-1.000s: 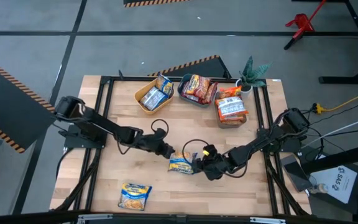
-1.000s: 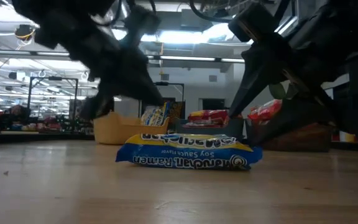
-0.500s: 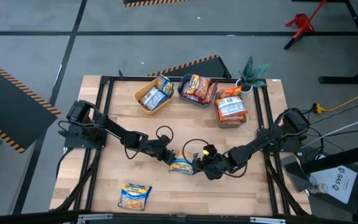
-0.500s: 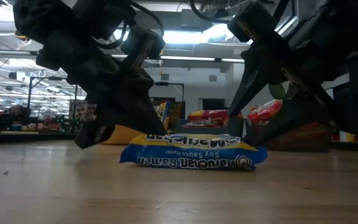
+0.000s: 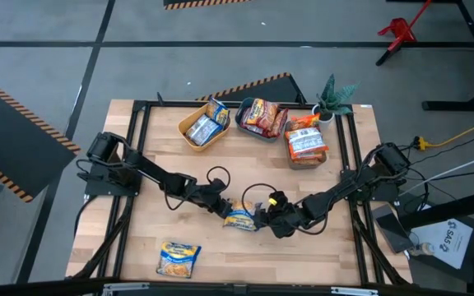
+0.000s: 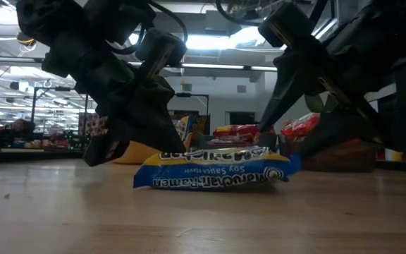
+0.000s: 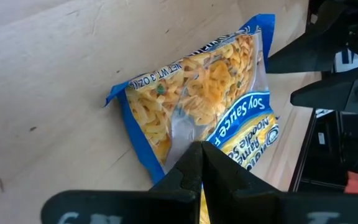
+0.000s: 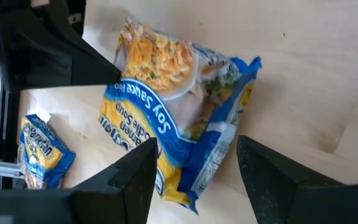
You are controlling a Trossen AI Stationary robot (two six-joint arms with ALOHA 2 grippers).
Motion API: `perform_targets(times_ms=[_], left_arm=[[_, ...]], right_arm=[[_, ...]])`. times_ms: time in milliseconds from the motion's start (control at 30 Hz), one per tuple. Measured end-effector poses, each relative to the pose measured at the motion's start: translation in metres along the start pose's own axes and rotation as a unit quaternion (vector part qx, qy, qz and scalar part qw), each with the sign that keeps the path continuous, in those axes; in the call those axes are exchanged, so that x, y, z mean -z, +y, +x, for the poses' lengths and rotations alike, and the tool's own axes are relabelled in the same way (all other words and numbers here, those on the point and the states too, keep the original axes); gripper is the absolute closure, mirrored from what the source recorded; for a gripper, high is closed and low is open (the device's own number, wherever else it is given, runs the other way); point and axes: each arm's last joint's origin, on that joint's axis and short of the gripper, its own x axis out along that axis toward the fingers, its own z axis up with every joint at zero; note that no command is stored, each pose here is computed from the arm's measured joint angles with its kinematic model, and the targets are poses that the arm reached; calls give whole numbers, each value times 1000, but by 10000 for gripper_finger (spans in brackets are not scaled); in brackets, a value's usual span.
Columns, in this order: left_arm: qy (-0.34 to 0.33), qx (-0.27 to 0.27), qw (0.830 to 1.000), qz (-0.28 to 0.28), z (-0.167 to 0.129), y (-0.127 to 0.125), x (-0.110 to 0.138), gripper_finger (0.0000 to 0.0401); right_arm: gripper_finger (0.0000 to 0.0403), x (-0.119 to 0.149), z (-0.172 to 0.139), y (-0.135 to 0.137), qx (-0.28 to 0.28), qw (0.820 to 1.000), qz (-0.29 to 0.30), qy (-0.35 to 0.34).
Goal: Sort Maruchan noodles
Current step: Put the top blue noodle pack into the yellow bin
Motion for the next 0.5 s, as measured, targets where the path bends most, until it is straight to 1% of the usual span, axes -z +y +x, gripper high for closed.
perform_targets(times_ms=[200, 333, 400, 467, 500], left_arm=[[3, -12, 1000, -2, 0, 3, -1, 401], [4, -14, 1000, 5, -1, 3, 0, 401], [2, -15, 1000, 6, -1, 3, 0, 401], [3, -16, 1000, 8, -1, 3, 0, 401], [4, -15, 1000, 11, -1, 3, 0, 401]], right_arm=[[196, -1, 0, 0, -4, 1000, 3, -19], [196, 0, 2, -1, -3, 1000, 21, -19], [196, 1, 5, -4, 6, 999, 34, -18], [194, 1, 12, -4, 1, 998, 53, -16], [191, 2, 15, -6, 7, 999, 52, -15]])
